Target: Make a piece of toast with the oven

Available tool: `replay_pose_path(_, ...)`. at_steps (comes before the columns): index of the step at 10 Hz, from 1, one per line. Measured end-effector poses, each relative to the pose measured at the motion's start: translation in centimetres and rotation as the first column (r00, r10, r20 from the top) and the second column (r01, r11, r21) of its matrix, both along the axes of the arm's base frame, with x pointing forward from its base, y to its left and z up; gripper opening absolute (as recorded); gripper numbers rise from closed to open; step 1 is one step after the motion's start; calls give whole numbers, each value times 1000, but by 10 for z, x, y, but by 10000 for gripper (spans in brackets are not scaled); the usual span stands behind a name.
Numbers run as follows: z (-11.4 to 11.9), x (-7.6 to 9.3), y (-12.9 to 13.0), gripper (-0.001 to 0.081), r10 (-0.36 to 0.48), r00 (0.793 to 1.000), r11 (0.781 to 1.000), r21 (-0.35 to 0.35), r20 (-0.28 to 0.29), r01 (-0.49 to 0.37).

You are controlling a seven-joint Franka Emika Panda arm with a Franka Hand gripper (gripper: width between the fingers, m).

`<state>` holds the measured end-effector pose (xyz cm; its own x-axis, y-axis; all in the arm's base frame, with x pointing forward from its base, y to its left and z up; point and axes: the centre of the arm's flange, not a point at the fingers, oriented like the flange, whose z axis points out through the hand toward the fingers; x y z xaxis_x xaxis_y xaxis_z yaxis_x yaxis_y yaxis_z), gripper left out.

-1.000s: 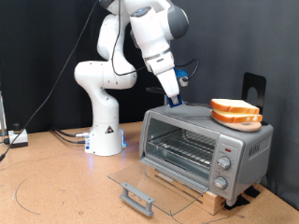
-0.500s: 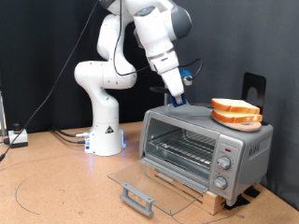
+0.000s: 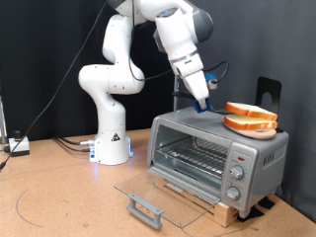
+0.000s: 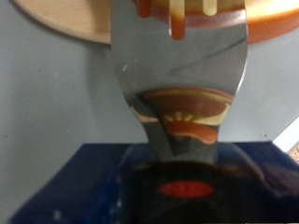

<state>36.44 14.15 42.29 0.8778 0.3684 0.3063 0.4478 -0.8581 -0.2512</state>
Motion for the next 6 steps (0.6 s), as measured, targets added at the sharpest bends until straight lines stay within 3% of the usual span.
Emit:
replay_pose_path(3,-9,7,5,396,-42,999,999,-6,-30,42)
replay_pose_path(6,-12,19,9,396,-65,998,998,-13,-14,65)
